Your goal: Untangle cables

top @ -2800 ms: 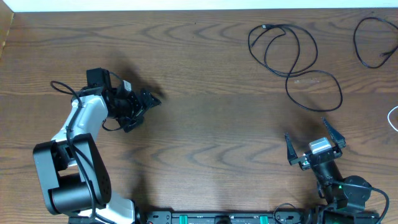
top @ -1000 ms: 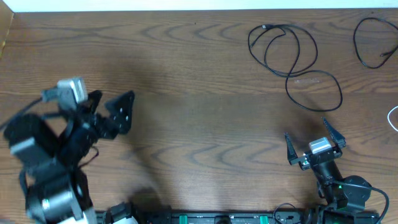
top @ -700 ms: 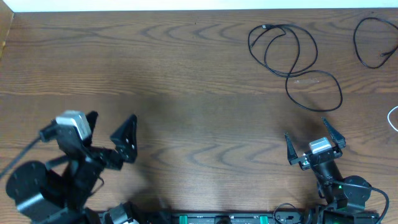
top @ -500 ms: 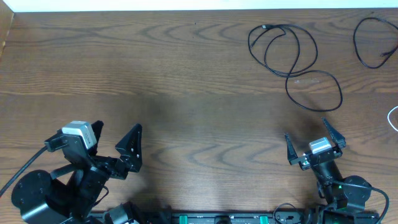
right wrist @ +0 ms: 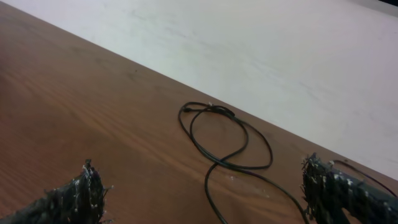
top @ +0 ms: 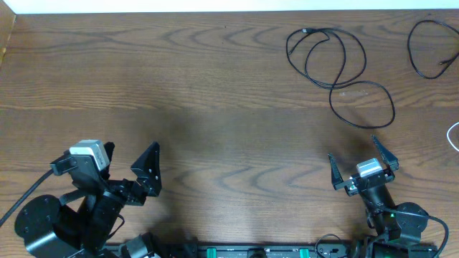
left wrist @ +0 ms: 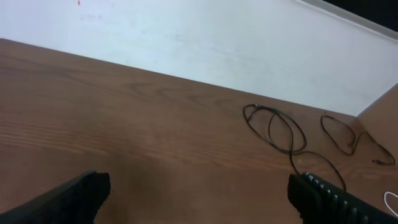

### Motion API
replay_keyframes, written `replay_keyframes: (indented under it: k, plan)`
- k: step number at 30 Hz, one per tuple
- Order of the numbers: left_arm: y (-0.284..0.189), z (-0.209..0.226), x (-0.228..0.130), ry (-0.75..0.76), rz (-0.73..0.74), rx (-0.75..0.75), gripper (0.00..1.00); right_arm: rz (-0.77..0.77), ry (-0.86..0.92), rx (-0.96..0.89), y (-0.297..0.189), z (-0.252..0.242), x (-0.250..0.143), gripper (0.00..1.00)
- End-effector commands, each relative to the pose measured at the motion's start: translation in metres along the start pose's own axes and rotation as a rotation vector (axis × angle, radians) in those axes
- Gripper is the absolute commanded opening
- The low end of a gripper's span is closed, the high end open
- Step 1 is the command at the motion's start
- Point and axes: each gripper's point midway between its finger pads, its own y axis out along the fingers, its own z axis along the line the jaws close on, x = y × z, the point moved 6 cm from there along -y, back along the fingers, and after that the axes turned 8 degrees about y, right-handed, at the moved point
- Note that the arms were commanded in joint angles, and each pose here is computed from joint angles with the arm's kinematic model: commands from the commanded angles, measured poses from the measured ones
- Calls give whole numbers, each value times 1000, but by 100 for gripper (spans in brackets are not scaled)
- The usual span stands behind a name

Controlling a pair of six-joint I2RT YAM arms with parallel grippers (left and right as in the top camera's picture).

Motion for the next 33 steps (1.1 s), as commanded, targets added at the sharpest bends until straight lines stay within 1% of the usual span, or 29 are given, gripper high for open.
replay_keyframes:
  k: [1, 5, 7, 12, 15, 21, 25, 28, 31, 33]
  plan:
    - [0, -6, -1, 10, 2, -29, 98, -2, -9, 8, 0, 1, 0, 99]
    - [4, -6, -11, 31, 20, -32, 98, -2, -9, 9, 0, 2, 0, 99]
    - [5, -7, -16, 52, -1, -48, 98, -2, -9, 9, 0, 2, 0, 99]
    - [2, -16, -30, 124, -89, -95, 98, -2, -9, 9, 0, 2, 0, 99]
    - [-8, -27, -46, 194, -168, -147, 98, -2, -9, 9, 0, 2, 0, 99]
    - [-12, -29, -60, 240, -276, -161, 98, -2, -9, 9, 0, 2, 0, 99]
    - [3, -25, -62, 235, -322, -198, 98, -2, -8, 9, 0, 2, 0, 99]
    - [21, -13, -64, 231, -377, -152, 98, -2, -9, 9, 0, 2, 0, 99]
    - [36, -9, -69, 232, -423, -164, 98, -2, -9, 9, 0, 2, 0, 99]
    - [48, -3, -75, 195, -443, -166, 98, -2, -9, 9, 0, 2, 0, 99]
